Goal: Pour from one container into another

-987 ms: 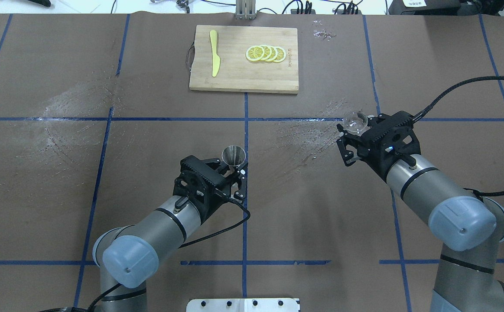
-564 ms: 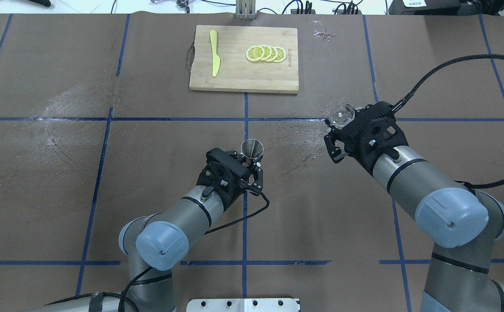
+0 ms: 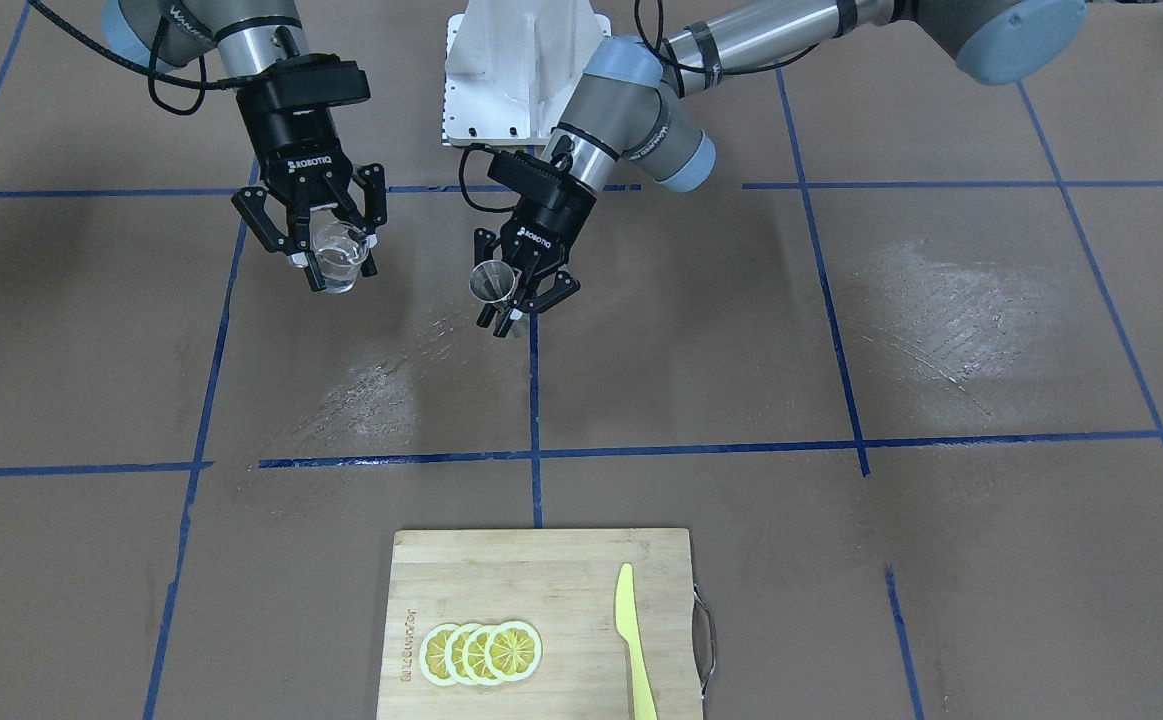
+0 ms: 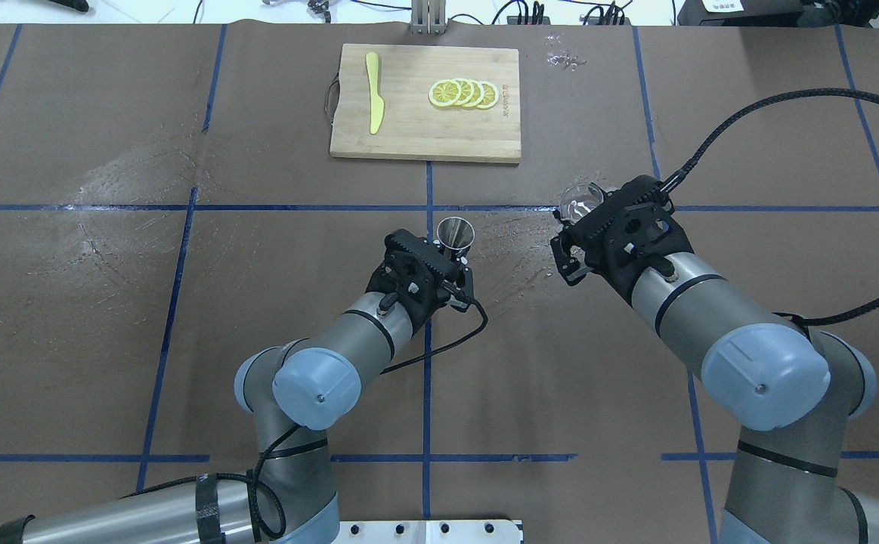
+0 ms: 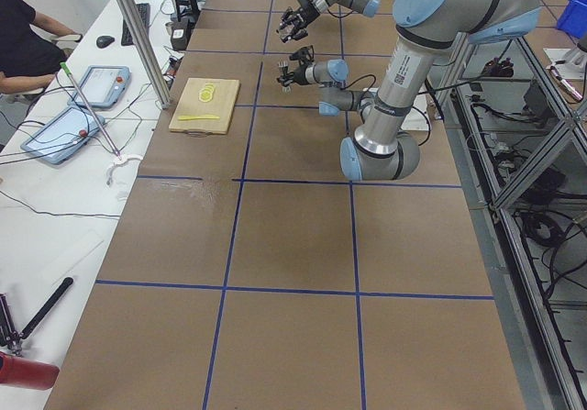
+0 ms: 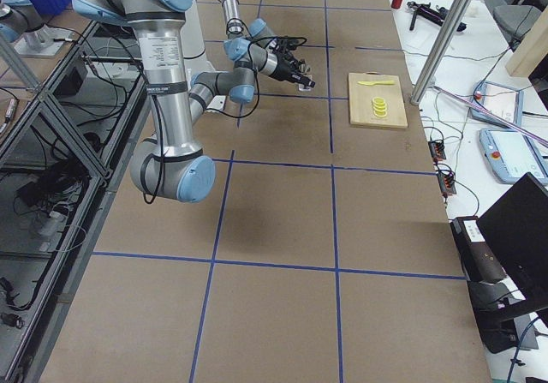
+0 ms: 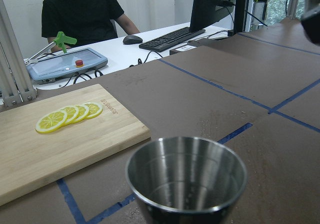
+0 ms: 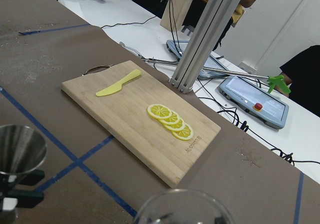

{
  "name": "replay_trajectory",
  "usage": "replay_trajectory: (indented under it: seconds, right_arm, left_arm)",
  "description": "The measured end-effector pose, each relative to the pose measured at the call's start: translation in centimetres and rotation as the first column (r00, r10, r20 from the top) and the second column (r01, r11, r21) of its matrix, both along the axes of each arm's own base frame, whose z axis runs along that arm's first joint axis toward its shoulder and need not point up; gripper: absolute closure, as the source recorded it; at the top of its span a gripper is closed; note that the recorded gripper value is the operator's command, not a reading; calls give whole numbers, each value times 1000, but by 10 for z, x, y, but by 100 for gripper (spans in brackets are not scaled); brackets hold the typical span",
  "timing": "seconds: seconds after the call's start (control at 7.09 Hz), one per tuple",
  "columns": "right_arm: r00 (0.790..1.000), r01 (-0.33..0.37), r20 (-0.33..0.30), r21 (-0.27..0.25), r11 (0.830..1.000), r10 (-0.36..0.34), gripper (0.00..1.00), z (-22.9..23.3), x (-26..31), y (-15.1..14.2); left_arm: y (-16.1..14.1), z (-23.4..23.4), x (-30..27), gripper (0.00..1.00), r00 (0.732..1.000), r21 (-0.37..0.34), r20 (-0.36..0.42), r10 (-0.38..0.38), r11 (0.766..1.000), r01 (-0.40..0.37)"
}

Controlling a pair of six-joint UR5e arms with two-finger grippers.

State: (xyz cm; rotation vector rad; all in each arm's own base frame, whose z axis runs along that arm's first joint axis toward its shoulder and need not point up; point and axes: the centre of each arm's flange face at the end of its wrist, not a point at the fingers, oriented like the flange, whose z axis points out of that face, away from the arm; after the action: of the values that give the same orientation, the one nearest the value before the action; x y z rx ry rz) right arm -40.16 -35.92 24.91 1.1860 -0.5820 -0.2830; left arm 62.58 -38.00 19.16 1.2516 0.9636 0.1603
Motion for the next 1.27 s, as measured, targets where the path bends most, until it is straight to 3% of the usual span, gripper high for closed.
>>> replay_trajectory:
  seconds: [0.56, 1.27]
  right_arm:
    - [998, 25, -53, -12, 1000, -26, 100, -33, -27, 3]
    - [988, 39, -149, 26, 999, -35, 100, -48, -43, -9]
  left_arm:
    - [-4, -9, 3, 100, 1000, 7, -18, 2, 1000, -2]
    - [-2, -14, 3, 100, 999, 15, -33, 18, 1000, -17]
